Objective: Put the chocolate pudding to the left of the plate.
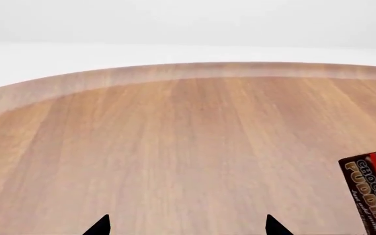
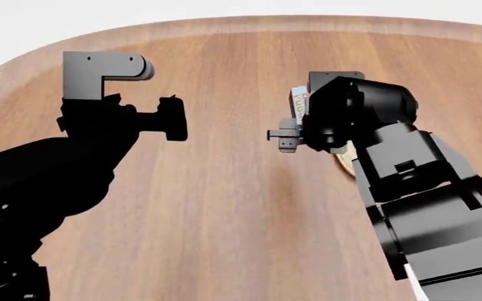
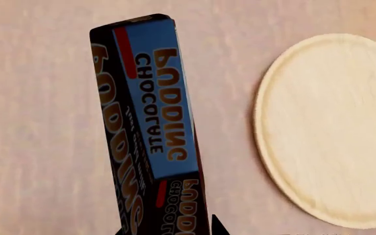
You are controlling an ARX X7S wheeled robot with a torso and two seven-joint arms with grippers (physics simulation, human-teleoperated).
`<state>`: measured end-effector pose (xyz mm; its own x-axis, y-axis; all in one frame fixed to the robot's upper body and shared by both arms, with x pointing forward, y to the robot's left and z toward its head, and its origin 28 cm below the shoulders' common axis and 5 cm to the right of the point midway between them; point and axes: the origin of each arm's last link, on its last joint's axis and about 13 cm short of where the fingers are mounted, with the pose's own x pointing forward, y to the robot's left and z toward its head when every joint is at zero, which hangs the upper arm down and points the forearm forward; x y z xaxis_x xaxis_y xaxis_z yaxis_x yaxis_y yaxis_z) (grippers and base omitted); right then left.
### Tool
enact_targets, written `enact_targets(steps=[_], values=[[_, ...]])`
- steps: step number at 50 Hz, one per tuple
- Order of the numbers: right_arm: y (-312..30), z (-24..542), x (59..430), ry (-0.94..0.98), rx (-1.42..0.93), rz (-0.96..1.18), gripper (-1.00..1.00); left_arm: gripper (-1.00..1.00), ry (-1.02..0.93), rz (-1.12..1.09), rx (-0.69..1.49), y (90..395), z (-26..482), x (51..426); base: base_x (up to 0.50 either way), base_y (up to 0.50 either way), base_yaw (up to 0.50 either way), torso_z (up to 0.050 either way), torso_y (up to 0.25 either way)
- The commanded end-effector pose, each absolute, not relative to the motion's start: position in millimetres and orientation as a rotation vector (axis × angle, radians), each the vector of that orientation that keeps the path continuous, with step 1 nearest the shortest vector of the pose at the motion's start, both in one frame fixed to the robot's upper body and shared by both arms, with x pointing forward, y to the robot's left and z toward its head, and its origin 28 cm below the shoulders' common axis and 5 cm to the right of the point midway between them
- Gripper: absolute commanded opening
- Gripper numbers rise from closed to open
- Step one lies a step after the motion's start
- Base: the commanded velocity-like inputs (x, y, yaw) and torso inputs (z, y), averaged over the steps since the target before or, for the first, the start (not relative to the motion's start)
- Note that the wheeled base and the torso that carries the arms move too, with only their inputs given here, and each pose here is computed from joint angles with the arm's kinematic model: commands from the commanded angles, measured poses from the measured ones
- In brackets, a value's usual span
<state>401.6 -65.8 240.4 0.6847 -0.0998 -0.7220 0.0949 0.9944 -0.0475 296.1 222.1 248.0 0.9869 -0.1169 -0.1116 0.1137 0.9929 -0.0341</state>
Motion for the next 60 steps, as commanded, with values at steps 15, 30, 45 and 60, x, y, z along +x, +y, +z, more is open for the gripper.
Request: enact_targets(steps=[15,30,45,60], values=[[-62.3,237.6,407.9,0.767,0.167,-0.244,-1.0,1.0,0.112,-0.123,-0.025,221.7,247.3,294.0,0.0,0.0,0.0,0.0,0.0],[-63.5,237.2,408.5,0.763,0.17,-0.262,-1.0,1.0,0.111,-0.114,-0.014,222.1,247.7,293.8,0.0,0.0,0.0,0.0,-0.148],[-63.8,242.6,409.4,0.742,0.163,-0.268,-1.0,1.0,0.108,-0.12,-0.028,223.6,249.2,292.1,0.0,0.0,0.0,0.0,-0.1],[-64.8,229.4,408.1,0.774,0.158,-0.278,-1.0,1.0,0.1,-0.114,-0.026,227.8,251.1,289.0,0.0,0.0,0.0,0.0,0.0]])
